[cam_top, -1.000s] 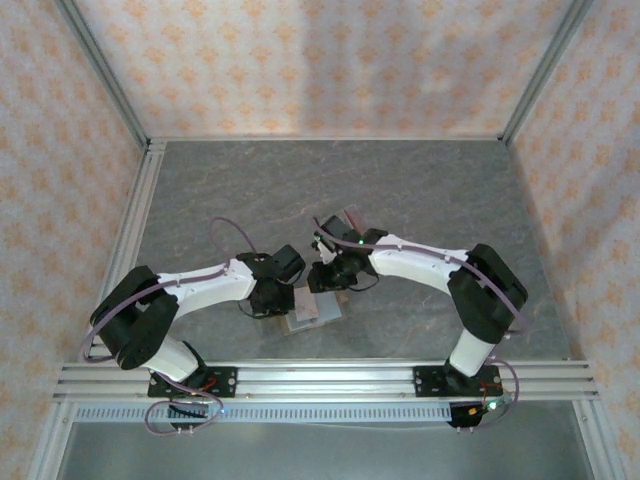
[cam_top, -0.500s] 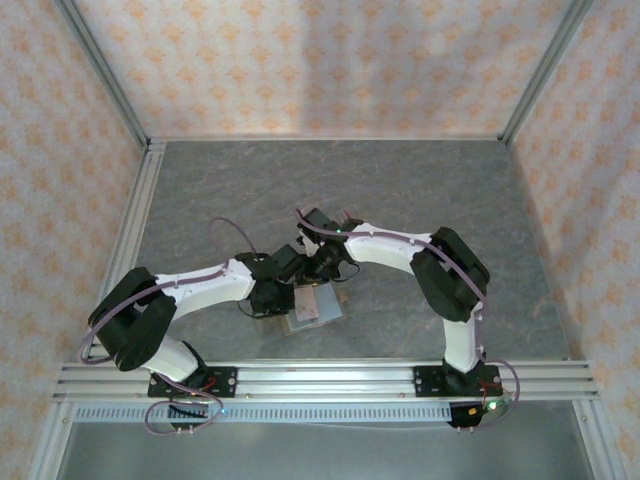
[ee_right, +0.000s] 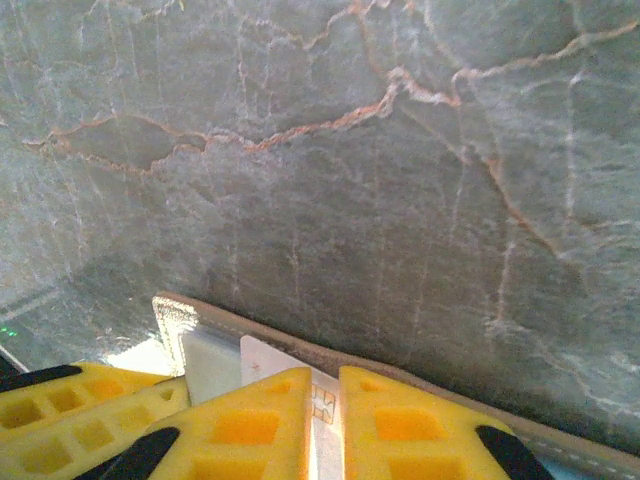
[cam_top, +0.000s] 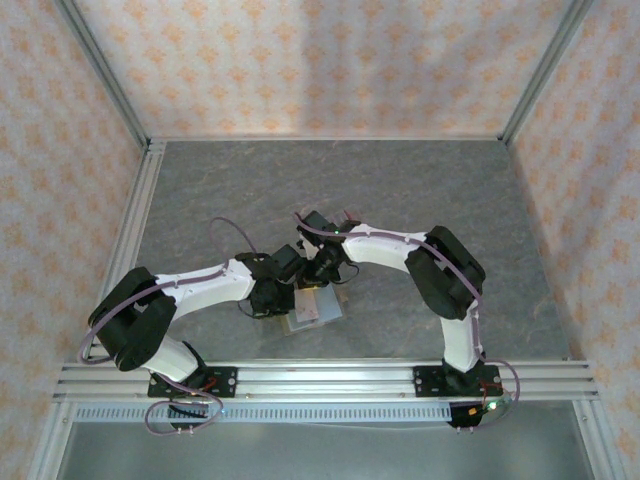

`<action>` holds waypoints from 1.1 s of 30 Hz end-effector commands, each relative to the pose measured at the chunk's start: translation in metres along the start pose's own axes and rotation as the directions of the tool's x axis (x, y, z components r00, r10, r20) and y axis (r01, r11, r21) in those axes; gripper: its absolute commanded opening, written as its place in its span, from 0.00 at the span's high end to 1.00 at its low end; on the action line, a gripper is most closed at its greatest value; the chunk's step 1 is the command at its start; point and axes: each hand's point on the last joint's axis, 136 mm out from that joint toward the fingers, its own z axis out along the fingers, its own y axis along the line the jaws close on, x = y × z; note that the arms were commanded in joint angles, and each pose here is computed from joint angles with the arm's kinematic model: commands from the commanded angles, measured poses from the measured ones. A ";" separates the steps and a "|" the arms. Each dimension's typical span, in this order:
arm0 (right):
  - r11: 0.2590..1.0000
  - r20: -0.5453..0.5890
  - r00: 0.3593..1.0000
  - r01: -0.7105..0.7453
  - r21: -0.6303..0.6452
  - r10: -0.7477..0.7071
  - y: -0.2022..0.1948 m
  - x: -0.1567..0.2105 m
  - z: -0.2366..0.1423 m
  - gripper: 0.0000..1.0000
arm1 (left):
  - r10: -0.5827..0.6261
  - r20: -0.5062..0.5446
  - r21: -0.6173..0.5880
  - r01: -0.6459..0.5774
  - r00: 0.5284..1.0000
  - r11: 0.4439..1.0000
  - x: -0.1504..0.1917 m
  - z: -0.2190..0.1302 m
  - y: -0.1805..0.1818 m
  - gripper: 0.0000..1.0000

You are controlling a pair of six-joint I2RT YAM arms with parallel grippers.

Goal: Put the credit cards into the card holder
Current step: Insert the credit card into the card slot.

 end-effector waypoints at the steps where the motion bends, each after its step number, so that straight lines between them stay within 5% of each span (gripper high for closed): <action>1: 1.000 -0.042 0.999 0.029 -0.007 -0.030 0.009 0.009 0.001 0.86 | -0.002 0.000 0.003 0.002 1.000 1.000 0.002 -0.003 -0.001 1.00; 11: 0.995 -0.081 0.994 0.070 -0.065 -0.075 0.028 0.023 -0.003 0.87 | -0.004 -0.003 0.002 0.004 1.000 1.000 0.002 -0.002 -0.001 1.00; 18: 0.997 0.020 0.997 0.076 -0.026 -0.076 0.028 -0.001 -0.028 0.87 | -0.003 -0.003 0.000 0.003 1.000 1.000 0.003 -0.003 0.001 1.00; 33: 0.994 -0.028 0.998 0.051 0.101 -0.048 0.011 -0.021 -0.005 0.89 | -0.005 0.009 0.005 0.004 1.000 1.000 0.001 -0.006 0.000 1.00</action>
